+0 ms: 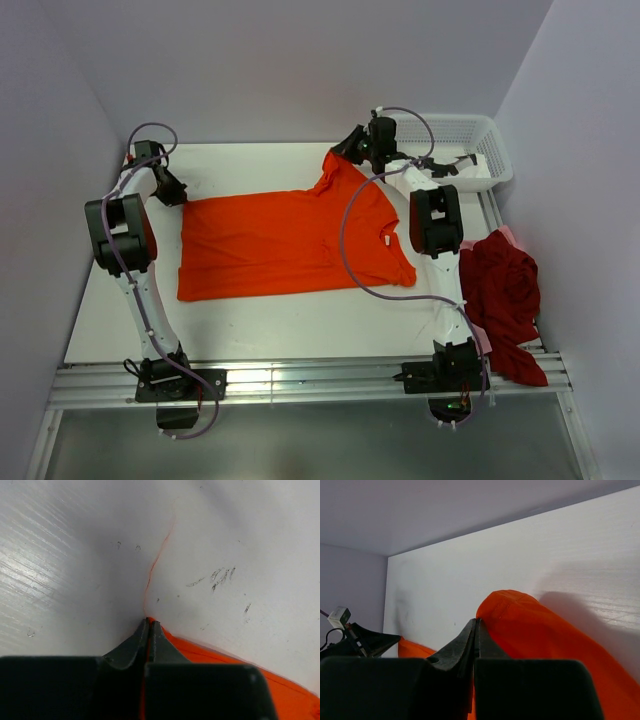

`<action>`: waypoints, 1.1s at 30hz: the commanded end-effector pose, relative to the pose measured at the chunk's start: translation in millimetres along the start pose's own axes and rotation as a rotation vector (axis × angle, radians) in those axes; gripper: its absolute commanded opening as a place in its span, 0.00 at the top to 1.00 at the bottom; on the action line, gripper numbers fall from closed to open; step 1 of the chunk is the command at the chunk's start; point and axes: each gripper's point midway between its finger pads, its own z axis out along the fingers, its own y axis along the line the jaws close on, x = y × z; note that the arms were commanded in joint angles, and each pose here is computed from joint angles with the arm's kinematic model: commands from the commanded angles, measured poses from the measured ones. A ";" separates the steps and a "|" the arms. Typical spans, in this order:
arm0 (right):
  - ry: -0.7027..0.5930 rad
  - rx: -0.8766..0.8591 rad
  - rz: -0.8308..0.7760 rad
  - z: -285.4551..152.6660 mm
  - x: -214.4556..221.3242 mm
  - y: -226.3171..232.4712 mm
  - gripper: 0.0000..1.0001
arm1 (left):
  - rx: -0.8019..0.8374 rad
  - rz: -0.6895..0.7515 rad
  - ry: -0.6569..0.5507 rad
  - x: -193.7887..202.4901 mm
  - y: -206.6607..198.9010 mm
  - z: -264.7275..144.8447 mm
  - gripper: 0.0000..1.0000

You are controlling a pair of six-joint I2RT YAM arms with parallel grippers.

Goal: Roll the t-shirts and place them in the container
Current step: Fold the tshirt

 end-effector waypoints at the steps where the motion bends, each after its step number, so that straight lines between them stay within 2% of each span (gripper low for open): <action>1: -0.074 -0.085 -0.053 -21.3 -34.8 43.7 1.00 | -0.012 0.028 -0.027 -9.0 -4.1 -3.6 0.98; 17: -0.128 -0.080 -0.046 -54.3 -43.9 47.2 1.00 | 0.043 0.019 -0.122 -17.0 -16.1 -38.8 1.00; 33: -0.122 -0.068 -0.065 -102.8 -16.5 49.1 1.00 | 0.073 0.009 -0.151 -11.3 -19.8 -64.0 1.00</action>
